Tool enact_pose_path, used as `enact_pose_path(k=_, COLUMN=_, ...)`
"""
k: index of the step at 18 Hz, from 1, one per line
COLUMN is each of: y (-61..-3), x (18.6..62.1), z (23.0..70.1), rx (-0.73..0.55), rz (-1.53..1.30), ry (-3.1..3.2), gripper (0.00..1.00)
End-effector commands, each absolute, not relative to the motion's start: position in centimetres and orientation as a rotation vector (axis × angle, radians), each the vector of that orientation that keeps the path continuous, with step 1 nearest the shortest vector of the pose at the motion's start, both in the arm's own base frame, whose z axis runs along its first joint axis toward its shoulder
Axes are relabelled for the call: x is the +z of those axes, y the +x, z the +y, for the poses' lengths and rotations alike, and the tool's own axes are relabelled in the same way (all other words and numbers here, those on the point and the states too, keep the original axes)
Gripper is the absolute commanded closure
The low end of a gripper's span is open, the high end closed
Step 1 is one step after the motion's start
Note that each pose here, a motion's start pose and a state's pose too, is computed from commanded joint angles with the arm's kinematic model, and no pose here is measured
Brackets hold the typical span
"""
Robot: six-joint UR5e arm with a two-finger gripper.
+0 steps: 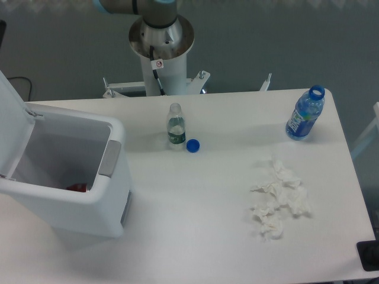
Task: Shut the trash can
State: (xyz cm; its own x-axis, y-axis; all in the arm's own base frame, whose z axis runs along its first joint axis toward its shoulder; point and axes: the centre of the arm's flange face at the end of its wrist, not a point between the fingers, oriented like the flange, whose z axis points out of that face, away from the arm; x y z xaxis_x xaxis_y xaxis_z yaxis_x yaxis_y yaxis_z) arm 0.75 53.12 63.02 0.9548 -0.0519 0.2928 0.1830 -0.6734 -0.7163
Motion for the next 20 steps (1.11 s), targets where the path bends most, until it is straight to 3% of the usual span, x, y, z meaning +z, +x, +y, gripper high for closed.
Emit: enact_pose_path(k=20, y=1.2, x=61.8, z=52.3, rx=-0.364, rz=-0.093, ry=-2.308, gripper=0.00)
